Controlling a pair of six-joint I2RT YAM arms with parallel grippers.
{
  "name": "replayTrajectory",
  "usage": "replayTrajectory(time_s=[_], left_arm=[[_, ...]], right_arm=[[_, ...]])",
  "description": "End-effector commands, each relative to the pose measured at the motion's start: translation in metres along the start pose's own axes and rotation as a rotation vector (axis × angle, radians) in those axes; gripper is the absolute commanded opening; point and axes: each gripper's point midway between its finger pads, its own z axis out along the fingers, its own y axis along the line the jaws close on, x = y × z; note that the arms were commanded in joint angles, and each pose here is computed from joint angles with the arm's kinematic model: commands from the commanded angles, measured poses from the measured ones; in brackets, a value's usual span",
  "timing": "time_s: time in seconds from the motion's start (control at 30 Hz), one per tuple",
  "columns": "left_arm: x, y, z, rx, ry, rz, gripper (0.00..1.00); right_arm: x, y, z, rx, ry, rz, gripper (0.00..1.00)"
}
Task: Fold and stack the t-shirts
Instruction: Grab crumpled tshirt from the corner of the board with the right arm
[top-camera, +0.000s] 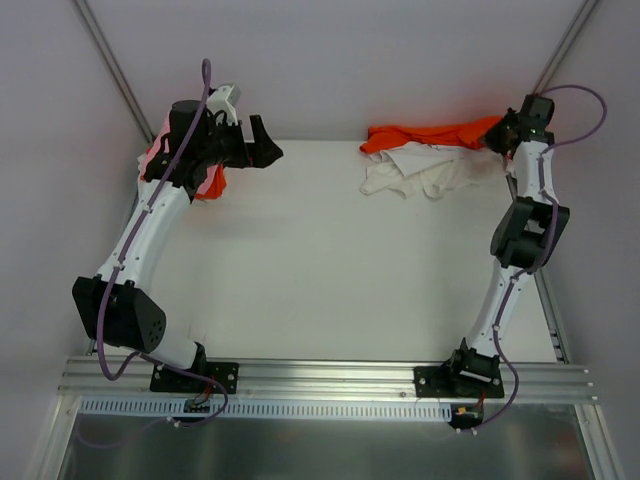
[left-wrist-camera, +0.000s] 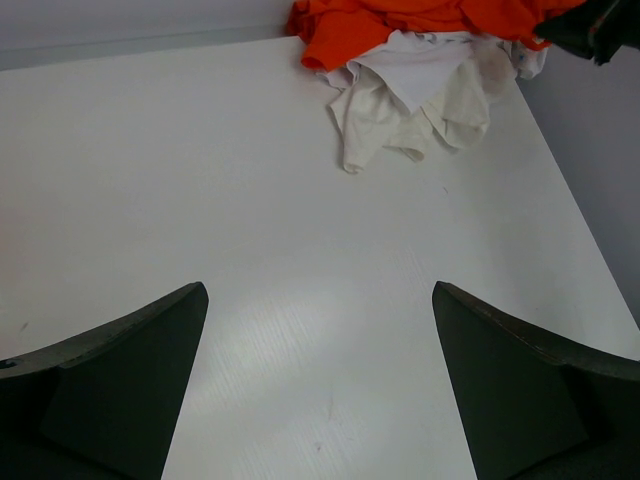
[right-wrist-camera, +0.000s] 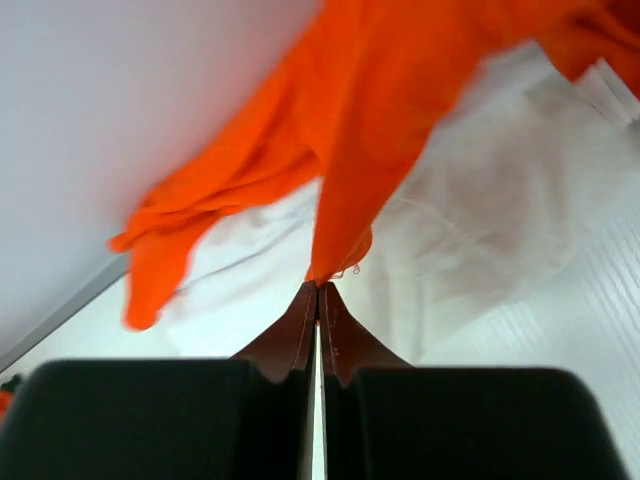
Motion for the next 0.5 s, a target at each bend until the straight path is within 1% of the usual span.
replayTrajectory(time_s=[0.0, 0.2, 0.27, 0.3, 0.37, 0.4, 0.47], left_arm=[[-0.007, -0.023, -0.007, 0.084, -0.059, 0.024, 0.99], [0.006, -0.029, -0.013, 0.126, -0.057, 0.029, 0.99], [0.010, -0.030, -0.015, 0.135, -0.058, 0.034, 0.99], [0.012, -0.030, -0.017, 0.139, -0.059, 0.036, 0.99], [0.019, -0.032, -0.019, 0.150, -0.054, 0.036, 0.99], [0.020, -0.033, -0.021, 0.154, -0.056, 0.037, 0.99], [0.028, -0.037, -0.024, 0.177, -0.052, 0.033, 0.99]], right_arm=[[-0.060, 0.084, -0.105, -0.176, -0.162, -0.109, 0.00], [-0.081, 0.119, -0.179, -0.243, -0.248, -0.137, 0.00], [-0.075, 0.122, -0.192, -0.248, -0.231, -0.138, 0.00], [-0.077, 0.129, -0.209, -0.265, -0.248, -0.145, 0.00], [-0.072, 0.132, -0.223, -0.273, -0.246, -0.145, 0.00], [-0.073, 0.140, -0.240, -0.292, -0.265, -0.155, 0.00], [-0.068, 0.146, -0.257, -0.301, -0.258, -0.160, 0.00]])
